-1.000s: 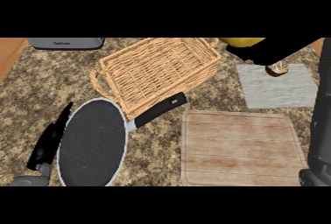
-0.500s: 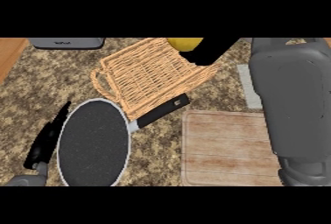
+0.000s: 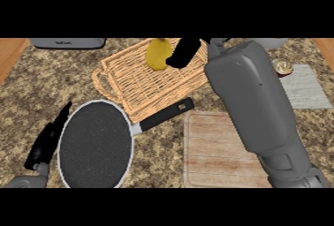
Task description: Pick the lemon from the cutting board and place it in the basket
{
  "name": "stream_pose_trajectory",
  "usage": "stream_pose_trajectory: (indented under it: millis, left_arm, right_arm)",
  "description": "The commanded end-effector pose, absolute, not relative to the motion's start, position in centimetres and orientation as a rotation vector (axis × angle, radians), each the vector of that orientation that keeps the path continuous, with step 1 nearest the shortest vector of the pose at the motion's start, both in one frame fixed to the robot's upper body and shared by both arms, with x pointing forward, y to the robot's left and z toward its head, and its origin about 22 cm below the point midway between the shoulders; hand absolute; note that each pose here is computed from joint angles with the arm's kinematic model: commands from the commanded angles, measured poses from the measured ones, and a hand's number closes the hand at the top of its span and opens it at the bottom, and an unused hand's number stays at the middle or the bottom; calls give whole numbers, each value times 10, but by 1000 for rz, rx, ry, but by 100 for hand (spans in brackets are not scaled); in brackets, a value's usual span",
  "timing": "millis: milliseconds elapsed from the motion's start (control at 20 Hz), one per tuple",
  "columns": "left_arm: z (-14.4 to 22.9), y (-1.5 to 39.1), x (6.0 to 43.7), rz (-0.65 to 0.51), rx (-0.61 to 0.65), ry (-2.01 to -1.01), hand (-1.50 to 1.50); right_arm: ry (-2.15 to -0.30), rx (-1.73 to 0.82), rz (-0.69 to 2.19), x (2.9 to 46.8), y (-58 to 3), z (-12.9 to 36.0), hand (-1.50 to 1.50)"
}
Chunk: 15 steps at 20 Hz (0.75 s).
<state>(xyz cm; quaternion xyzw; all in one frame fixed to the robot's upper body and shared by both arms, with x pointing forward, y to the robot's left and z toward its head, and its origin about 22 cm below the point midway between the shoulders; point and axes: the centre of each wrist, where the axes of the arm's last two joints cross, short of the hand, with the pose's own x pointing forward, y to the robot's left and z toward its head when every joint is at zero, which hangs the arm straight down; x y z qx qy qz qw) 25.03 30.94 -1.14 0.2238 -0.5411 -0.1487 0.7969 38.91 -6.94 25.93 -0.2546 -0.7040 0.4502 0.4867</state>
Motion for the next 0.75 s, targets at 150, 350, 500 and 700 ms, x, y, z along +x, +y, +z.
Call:
stream_pose_trajectory:
  millis: [150,350,500,700]
  left_arm:
    - [-13,318,243,-328,473,-1159,0]
    - [-11,303,242,-319,485,-1160,0]
    - [-8,290,253,-308,480,-1152,0]
    - [-13,307,241,-310,483,-1150,0]
  right_arm:
    - [-1787,-581,972,408,-57,224,-150]
    - [-1808,-565,730,404,-61,237,-150]
    - [-1782,-540,580,419,-90,240,-150]
    - [-1699,-575,432,429,-139,240,-150]
